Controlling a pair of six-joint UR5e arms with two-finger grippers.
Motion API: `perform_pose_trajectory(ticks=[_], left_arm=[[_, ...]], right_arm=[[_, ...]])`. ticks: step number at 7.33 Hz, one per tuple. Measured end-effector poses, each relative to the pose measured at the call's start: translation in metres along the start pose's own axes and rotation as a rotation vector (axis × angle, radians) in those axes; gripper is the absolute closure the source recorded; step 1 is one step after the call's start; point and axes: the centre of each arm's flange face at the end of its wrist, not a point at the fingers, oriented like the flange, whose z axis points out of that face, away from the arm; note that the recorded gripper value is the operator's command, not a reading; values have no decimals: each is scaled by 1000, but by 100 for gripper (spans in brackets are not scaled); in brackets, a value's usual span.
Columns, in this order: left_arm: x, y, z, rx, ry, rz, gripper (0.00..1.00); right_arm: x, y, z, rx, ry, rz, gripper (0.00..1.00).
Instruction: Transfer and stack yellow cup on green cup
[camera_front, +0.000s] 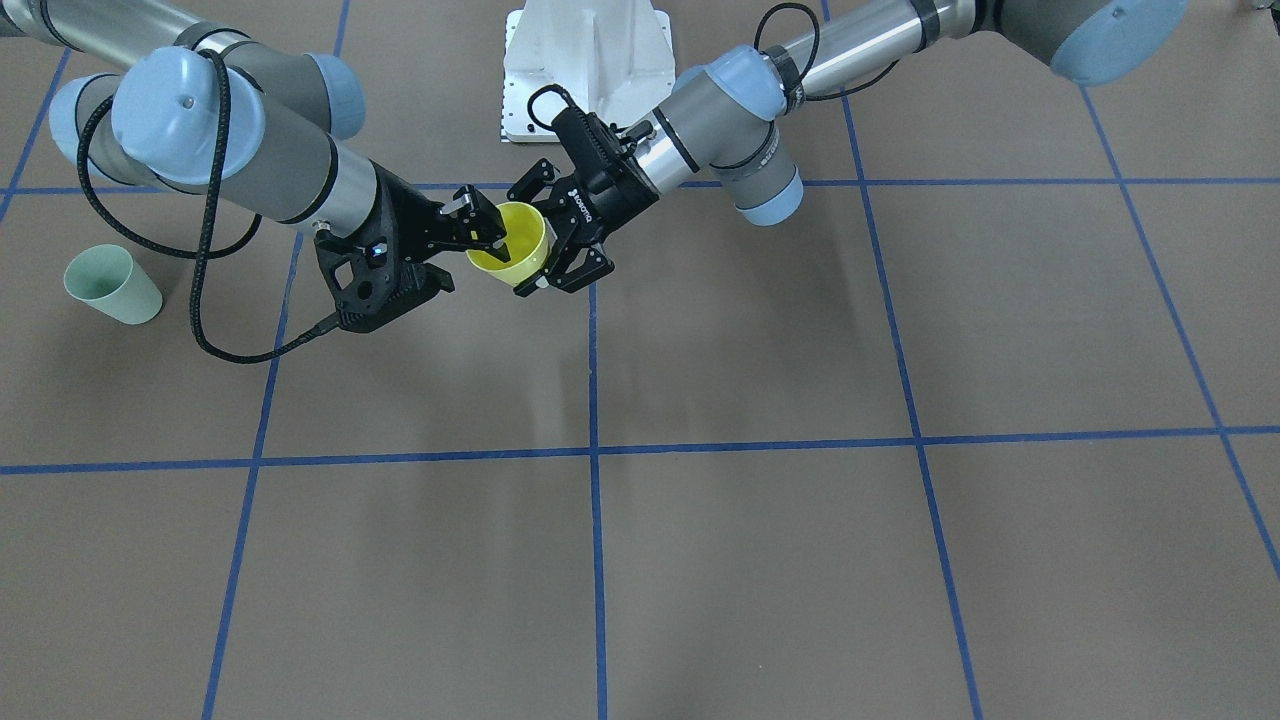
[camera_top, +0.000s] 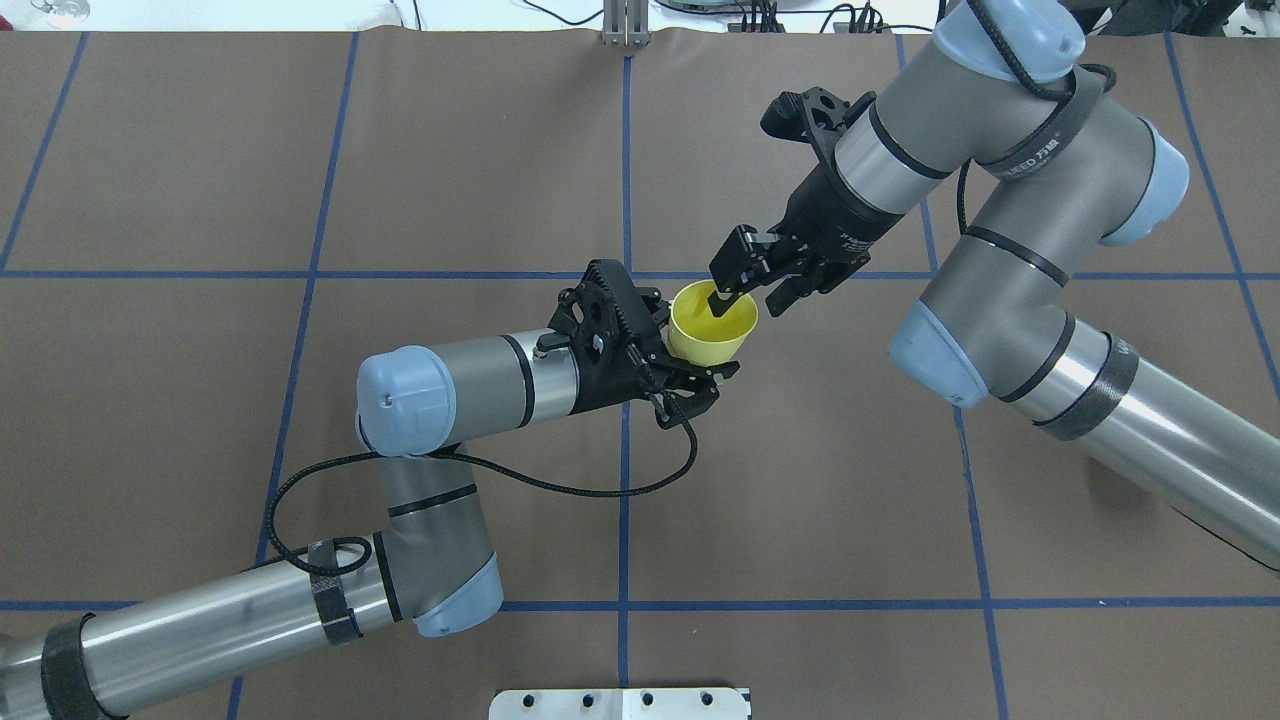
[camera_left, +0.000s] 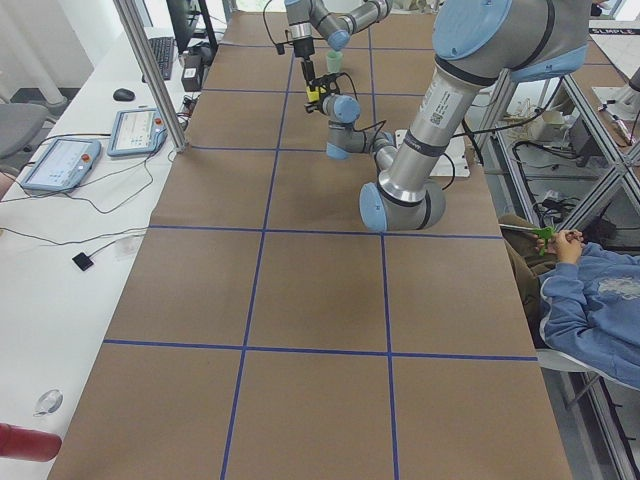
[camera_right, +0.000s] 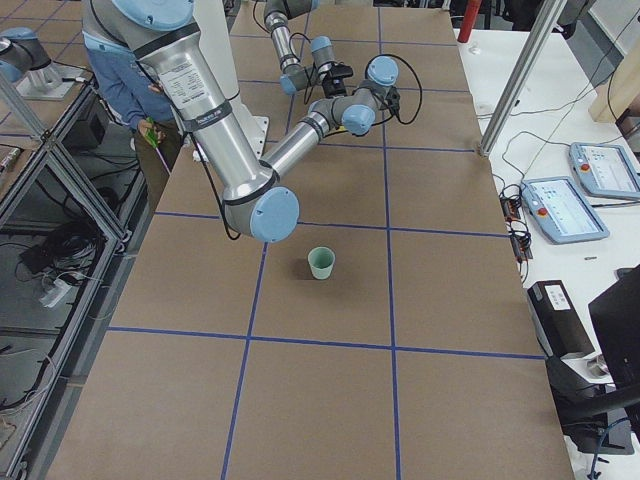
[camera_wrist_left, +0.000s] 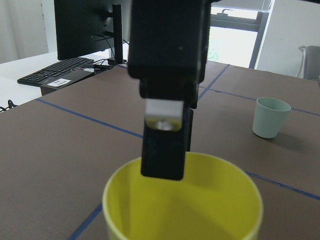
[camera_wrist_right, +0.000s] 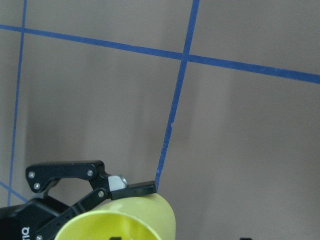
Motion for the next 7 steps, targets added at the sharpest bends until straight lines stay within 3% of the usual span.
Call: perform_pose_trajectory(ticks=[3, 4, 5, 7], left_arm=[[5, -5, 7, -8, 0, -1, 100], [6, -8, 9, -13, -1, -1, 100], [7, -10, 11, -15, -2, -1, 100], [9, -11, 13, -19, -2, -2, 100]], right_arm=[[8, 5, 0, -4, 3, -31, 77], [8, 7, -1, -3, 2, -37, 85], [8, 7, -1, -3, 2, -39, 100], [11, 9, -1, -6, 2, -35, 100]])
